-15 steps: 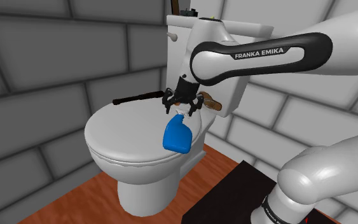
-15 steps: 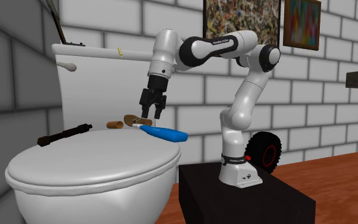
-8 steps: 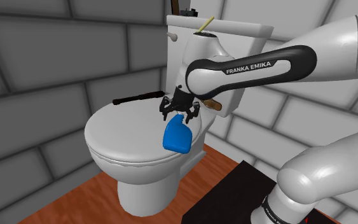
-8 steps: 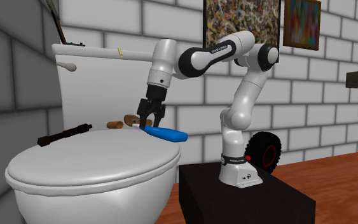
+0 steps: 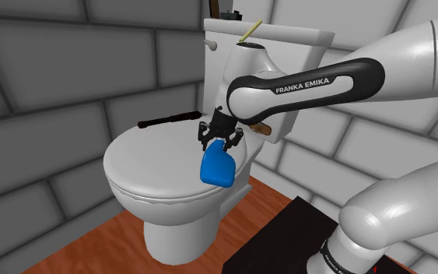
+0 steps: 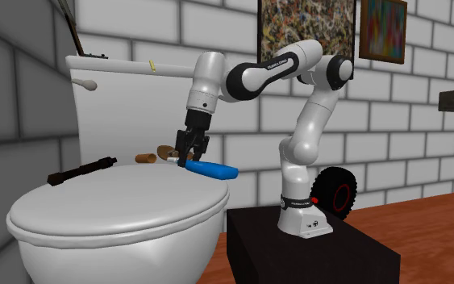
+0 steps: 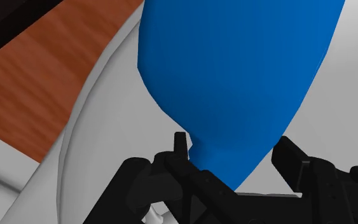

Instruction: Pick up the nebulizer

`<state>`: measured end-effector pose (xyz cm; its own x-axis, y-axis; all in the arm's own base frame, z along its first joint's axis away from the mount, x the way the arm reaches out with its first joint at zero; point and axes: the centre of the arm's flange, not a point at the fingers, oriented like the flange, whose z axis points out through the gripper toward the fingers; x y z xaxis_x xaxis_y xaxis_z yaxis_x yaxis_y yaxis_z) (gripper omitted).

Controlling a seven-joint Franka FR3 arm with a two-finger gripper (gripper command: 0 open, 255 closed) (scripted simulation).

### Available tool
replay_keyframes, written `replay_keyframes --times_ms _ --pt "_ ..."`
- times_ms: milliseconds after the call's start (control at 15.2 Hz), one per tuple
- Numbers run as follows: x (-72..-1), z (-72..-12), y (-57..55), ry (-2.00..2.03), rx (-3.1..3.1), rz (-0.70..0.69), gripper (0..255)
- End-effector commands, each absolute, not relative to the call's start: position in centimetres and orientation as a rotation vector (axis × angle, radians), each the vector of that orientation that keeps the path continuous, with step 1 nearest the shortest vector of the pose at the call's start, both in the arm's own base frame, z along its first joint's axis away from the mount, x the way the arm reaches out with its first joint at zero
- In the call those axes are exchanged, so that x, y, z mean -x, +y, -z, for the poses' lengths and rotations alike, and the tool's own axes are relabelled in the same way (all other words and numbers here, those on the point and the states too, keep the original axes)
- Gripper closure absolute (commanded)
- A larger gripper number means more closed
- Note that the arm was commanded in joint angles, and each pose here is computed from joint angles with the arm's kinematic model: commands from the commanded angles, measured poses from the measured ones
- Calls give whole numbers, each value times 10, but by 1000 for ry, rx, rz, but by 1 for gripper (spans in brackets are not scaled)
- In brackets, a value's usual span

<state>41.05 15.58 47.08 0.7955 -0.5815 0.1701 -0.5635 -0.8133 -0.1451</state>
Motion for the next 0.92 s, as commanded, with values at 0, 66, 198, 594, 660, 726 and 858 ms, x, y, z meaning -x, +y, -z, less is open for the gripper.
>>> replay_keyframes --times_ms 0,66,198,594,660,726,858 --pt "-410 -469 157 922 2896 312 255" --pt "-410 -469 157 922 2896 312 255" --pt "-410 -469 157 922 2896 312 255" --pt "-410 -501 157 922 2896 312 255" --pt "-410 -506 157 922 2896 312 255" --pt "-410 -512 157 922 2896 312 255" --pt "-410 -522 157 922 2896 312 255"
